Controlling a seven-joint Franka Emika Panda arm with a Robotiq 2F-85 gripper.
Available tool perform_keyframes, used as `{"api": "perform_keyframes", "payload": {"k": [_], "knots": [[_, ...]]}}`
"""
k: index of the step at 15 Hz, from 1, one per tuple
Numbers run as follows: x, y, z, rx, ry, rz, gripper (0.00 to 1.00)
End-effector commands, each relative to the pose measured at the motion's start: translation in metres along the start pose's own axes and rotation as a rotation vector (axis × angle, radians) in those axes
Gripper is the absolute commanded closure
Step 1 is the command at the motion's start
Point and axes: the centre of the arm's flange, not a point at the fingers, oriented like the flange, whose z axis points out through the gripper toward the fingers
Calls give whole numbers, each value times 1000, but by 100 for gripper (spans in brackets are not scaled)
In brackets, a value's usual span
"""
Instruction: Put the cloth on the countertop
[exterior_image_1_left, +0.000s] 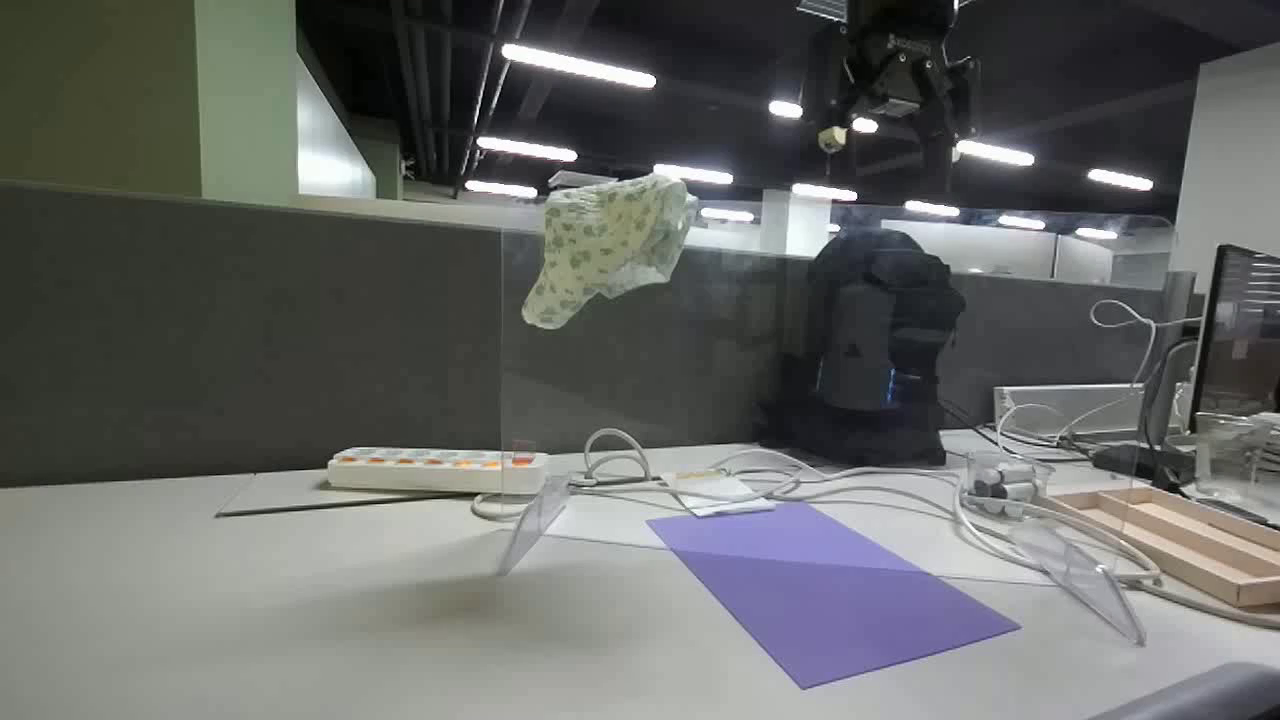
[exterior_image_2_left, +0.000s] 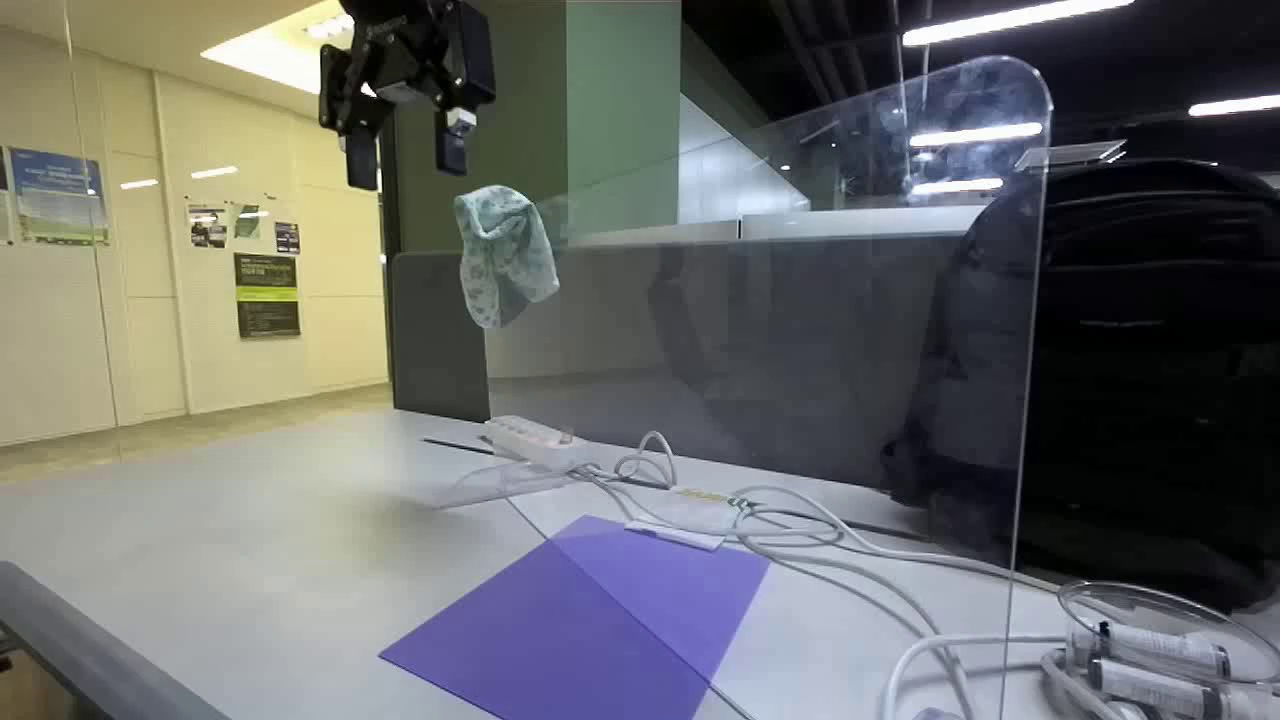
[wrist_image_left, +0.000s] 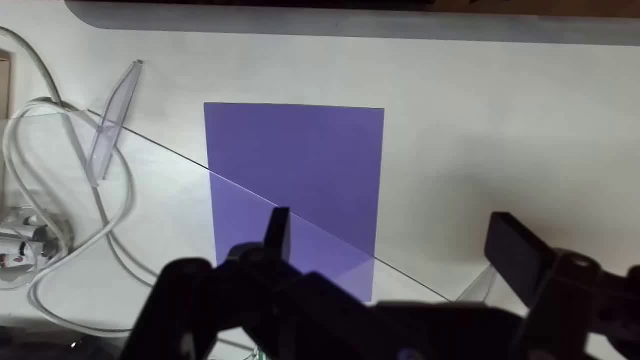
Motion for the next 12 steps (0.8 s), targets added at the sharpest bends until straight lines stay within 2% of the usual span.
{"api": "perform_keyframes", "payload": {"k": [1,9,12], "knots": [[0,0,0,0,-1,0,0],[2,-1,3,-2,-4,6,0],[12,-7,2,-6,49,56,0]]}}
